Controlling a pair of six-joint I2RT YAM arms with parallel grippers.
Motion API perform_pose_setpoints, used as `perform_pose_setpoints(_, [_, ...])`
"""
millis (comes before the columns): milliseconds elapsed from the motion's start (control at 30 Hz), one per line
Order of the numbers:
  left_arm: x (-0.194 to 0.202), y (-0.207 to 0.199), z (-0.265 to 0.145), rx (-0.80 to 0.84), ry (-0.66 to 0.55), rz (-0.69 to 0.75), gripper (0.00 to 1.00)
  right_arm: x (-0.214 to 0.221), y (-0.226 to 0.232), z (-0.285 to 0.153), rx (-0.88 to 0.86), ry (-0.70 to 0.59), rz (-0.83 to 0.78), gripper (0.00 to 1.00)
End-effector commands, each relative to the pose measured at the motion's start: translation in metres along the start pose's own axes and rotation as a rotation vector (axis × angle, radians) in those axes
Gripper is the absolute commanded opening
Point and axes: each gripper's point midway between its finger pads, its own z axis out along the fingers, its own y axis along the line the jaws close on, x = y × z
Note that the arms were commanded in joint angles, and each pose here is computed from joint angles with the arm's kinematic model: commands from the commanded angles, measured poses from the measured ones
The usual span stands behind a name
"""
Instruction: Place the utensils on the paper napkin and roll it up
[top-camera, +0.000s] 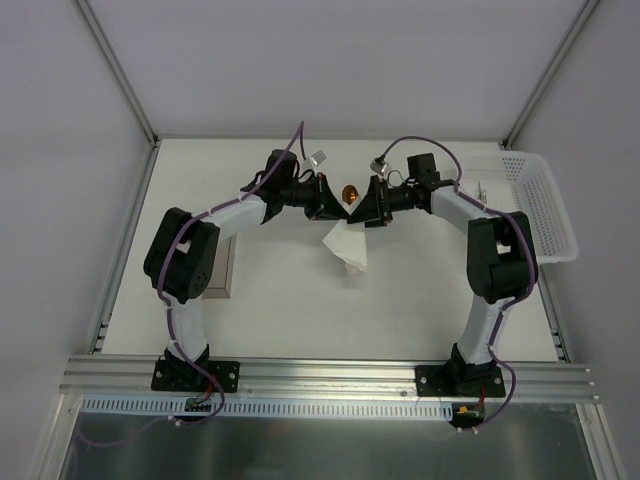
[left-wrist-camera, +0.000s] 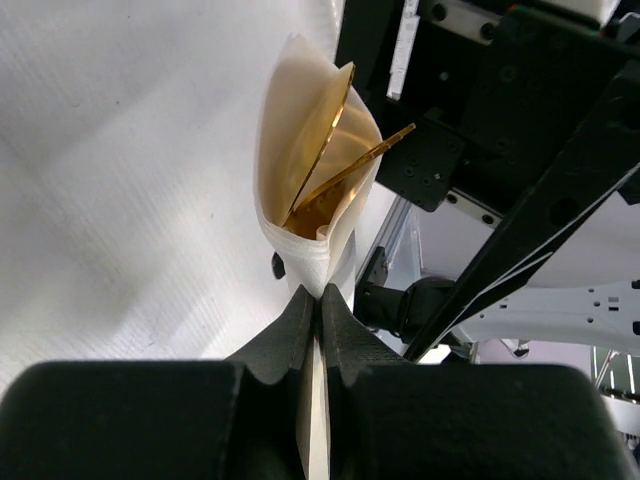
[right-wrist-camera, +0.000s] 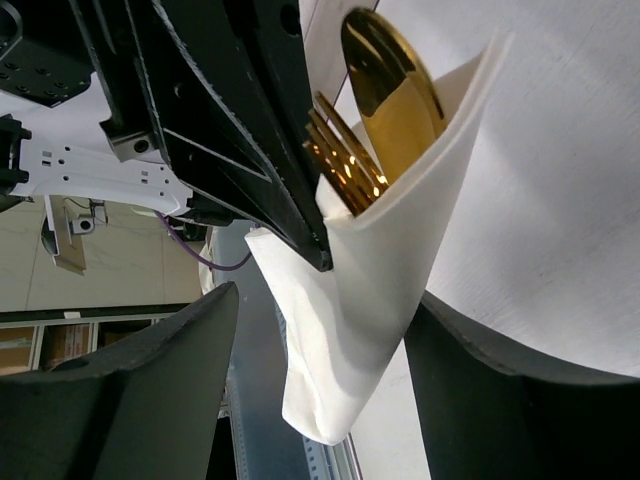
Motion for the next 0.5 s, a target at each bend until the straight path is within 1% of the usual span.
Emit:
perform_pose_setpoints(0, [-0.021, -0.053, -0.015, 0.118, -0.051, 0.110, 0.00, 0.002, 0.024, -0.001, -0.040, 0.007, -0.033, 0.69])
perform_pose_setpoints(133, [-0.022, -0.055, -0.017, 0.119, -0.057, 0.107, 0.00, 0.001, 0.024, 0.001, -0.043, 0.011, -0.028, 0.66])
perform_pose_setpoints(233, [-0.022, -0.055, -0.017, 0.118, -0.063, 0.102, 0.00, 0.001, 0.030, 0.002, -0.055, 0.016, -0.040, 0.60])
perform_pose_setpoints(267, [-0.022, -0.054, -0.017, 0.118, -0.063, 0.100, 0.00, 0.003, 0.031, 0.003, -0.059, 0.020, -0.042, 0.55])
perform_pose_setpoints(433, [-0.024, -0.058, -0.017, 0.128, -0.068, 0.102, 0.00, 0.008, 0.032, 0.005, -0.057, 0.027, -0.043, 0.46])
perform_pose_setpoints(467, [-0.024, -0.059, -0.018, 0.129, -0.071, 0.103, 0.00, 0.008, 0.030, 0.004, -0.051, 0.024, -0.043, 0.42])
